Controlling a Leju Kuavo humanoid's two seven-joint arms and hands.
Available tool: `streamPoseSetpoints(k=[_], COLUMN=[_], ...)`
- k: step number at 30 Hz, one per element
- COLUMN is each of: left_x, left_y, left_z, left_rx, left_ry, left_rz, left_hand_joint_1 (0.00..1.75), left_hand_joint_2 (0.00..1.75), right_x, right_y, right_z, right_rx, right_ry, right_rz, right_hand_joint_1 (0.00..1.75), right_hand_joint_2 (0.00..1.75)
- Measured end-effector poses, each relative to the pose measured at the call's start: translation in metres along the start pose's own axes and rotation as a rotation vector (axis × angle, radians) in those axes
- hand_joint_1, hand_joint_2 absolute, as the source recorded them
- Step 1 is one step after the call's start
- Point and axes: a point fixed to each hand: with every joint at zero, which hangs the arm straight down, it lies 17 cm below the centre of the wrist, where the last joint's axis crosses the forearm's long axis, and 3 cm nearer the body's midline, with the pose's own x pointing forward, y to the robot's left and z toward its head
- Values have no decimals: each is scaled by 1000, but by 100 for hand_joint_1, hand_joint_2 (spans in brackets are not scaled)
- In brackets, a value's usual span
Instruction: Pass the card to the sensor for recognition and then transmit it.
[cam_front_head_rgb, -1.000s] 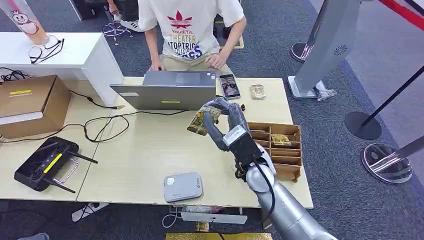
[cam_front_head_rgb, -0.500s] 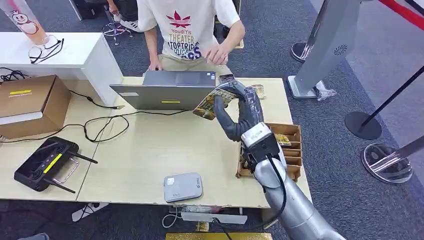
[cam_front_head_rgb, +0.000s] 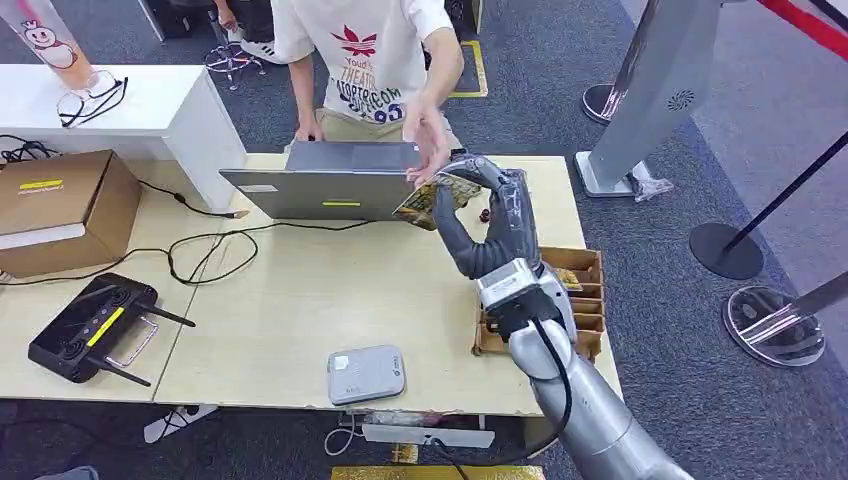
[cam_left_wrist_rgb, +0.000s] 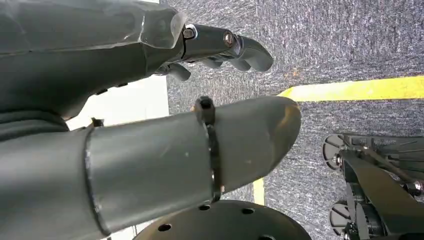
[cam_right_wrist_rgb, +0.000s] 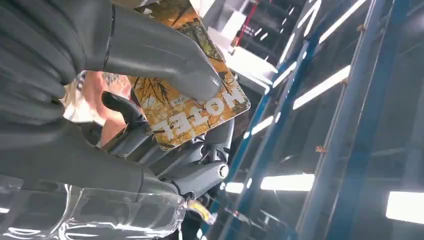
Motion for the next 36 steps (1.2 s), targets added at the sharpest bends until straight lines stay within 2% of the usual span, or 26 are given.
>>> streamPoseSetpoints(k=[8,25,28,29,36], left_x=[1,1,9,10,13], left_y=[-1,-1,-3,-3,-6], left_z=[0,0,2,2,3], left_rx=[-3,-5,-5,-5,-9], left_ry=[7,7,1,3,0], left_rz=[-7,-11,-42,-48,-75], left_hand_joint_1=[0,0,0,0,0], left_hand_joint_2=[0,0,0,0,0], right_x=[3,-1,-12,-13,-16], right_y=[0,5,20,27,51], right_z=[-8,-12,-17,-15,-6], right_rx=[-11,-13,-81,-66,-9], right_ry=[-51,-60,-141,-154,-164], right_rz=[121,148,290,316,373], right_hand_joint_1=[175,175,175,175,175], right_hand_joint_2=[175,175,175,175,175])
